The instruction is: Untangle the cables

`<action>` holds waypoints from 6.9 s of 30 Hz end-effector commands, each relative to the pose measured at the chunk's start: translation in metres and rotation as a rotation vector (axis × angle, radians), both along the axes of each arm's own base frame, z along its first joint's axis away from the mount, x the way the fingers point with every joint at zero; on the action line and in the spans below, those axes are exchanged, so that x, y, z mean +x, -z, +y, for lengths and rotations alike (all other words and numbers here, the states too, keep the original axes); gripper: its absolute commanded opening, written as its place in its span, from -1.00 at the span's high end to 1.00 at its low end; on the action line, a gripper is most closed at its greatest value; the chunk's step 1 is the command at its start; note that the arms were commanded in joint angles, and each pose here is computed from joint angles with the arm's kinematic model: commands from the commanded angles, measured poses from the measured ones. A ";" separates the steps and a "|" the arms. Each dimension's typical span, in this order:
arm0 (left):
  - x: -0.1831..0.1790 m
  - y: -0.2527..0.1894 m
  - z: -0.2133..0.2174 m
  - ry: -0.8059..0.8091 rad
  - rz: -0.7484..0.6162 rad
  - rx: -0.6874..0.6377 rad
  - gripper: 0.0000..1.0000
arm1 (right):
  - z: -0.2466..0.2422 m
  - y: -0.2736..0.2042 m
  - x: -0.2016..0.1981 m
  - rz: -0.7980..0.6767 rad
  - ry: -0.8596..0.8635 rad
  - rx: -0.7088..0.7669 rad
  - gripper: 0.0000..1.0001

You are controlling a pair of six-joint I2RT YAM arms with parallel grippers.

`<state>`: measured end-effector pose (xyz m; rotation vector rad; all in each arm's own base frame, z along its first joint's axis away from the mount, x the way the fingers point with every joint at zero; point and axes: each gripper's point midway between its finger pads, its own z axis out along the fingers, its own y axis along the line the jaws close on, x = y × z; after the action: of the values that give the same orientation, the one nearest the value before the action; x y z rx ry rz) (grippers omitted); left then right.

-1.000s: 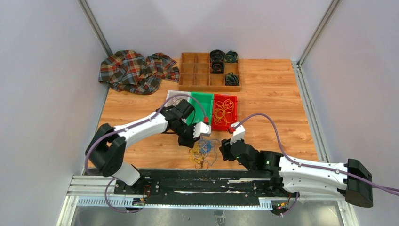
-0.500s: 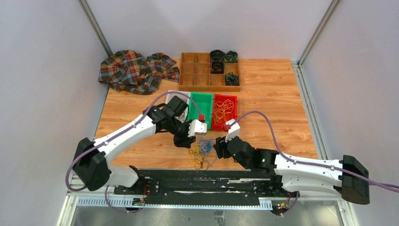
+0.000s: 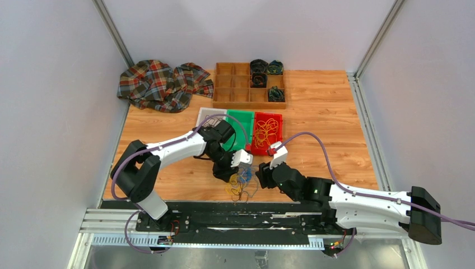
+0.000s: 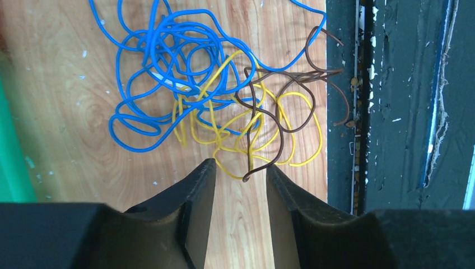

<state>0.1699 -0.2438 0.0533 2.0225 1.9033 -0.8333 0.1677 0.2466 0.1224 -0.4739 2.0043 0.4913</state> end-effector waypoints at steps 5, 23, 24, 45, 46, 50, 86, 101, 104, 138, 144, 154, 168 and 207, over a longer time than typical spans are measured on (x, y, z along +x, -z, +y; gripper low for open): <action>-0.002 0.011 -0.007 0.011 -0.014 -0.020 0.51 | -0.011 0.004 0.001 -0.004 0.045 0.003 0.05; -0.004 -0.111 0.004 -0.223 -0.125 -0.113 0.99 | 0.025 -0.045 0.002 -0.133 -0.058 0.109 -0.25; -0.005 -0.117 0.005 -0.236 -0.128 -0.119 0.99 | 0.030 -0.051 0.000 -0.146 -0.070 0.116 -0.27; -0.014 -0.138 0.011 -0.203 -0.149 -0.144 0.99 | 0.081 -0.090 -0.011 -0.278 -0.214 0.119 -0.31; -0.016 -0.138 0.011 -0.194 -0.144 -0.146 0.99 | 0.084 -0.089 -0.010 -0.287 -0.217 0.116 -0.31; -0.020 -0.137 0.011 -0.174 -0.134 -0.155 0.99 | 0.096 -0.091 -0.006 -0.304 -0.221 0.123 -0.30; -0.035 -0.152 0.020 -0.004 -0.155 -0.163 0.96 | 0.102 -0.087 -0.014 -0.291 -0.276 0.223 0.97; -0.018 -0.170 0.010 -0.057 -0.237 -0.221 0.95 | 0.084 -0.079 -0.020 -0.242 -0.259 0.240 -0.01; -0.019 -0.174 0.009 -0.055 -0.238 -0.233 0.97 | 0.086 -0.093 -0.009 -0.288 -0.208 0.238 -0.06; 0.000 -0.313 0.016 -0.126 -0.546 -0.403 0.99 | 0.107 -0.012 0.037 -0.258 0.013 0.143 0.11; 0.031 -0.357 0.032 -0.178 -0.776 -0.377 0.99 | 0.097 0.012 0.032 -0.223 0.012 0.113 0.11; 0.041 -0.385 0.036 -0.191 -0.880 -0.388 0.99 | 0.081 -0.004 0.018 -0.220 -0.035 0.158 0.01; 0.035 -0.386 0.033 -0.177 -0.860 -0.413 0.99 | 0.143 -0.100 0.017 -0.493 -0.207 0.143 -0.42; 0.222 -0.214 0.083 -0.454 -0.951 0.082 0.99 | 0.088 0.033 0.001 -0.178 -0.151 0.040 0.94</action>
<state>0.3672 -0.1641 0.2713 1.5116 1.7000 0.2106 0.1675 0.3422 0.0850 -0.6722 1.7763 0.5462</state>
